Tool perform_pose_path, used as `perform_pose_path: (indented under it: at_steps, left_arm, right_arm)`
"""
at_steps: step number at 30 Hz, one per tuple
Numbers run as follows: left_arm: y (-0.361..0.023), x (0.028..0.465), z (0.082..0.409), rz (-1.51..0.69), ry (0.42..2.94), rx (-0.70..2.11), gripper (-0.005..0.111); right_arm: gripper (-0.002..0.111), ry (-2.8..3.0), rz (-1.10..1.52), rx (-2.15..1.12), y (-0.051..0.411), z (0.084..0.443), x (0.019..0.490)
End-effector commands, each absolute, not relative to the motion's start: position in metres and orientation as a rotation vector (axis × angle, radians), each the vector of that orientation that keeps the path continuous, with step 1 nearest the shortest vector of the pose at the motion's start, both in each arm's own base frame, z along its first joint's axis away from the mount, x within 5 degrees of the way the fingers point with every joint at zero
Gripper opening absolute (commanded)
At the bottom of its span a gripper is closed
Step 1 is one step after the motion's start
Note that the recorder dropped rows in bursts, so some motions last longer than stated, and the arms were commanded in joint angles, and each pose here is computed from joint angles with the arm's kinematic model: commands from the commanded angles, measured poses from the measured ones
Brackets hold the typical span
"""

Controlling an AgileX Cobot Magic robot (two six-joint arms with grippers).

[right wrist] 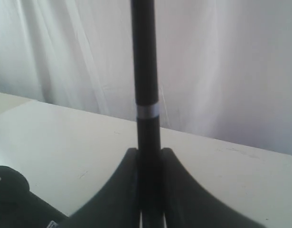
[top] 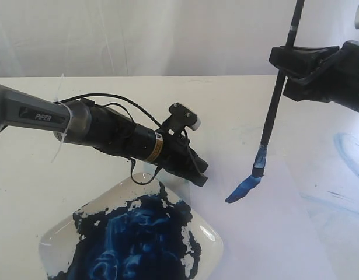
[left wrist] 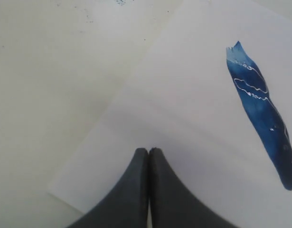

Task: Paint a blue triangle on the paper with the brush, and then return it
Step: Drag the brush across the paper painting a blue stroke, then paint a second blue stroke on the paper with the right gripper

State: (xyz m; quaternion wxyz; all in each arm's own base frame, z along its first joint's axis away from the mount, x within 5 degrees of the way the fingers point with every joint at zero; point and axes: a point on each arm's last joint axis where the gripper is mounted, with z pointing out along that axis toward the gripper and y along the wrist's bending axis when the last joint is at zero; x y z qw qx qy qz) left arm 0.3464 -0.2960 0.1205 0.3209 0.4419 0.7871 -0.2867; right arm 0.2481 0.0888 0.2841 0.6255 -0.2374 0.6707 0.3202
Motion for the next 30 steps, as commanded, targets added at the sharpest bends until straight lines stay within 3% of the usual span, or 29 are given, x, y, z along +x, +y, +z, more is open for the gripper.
perform_pose_path:
  at_steps: [1,13,30]
  left_arm:
    - [-0.298,0.345,0.12,-0.745,2.063,1.178,0.0]
    - [-0.298,0.345,0.12,-0.745,2.063,1.178,0.0]
    - [-0.298,0.345,0.12,-0.745,2.063,1.178,0.0]
  right_arm:
    - [0.0,1.567,0.716,-0.496,0.088,0.294,0.239]
    - [0.0,1.581,0.598,-0.247,0.099,0.296,0.202]
    - [0.0,1.658,0.525,-0.187,0.133,0.245,0.223]
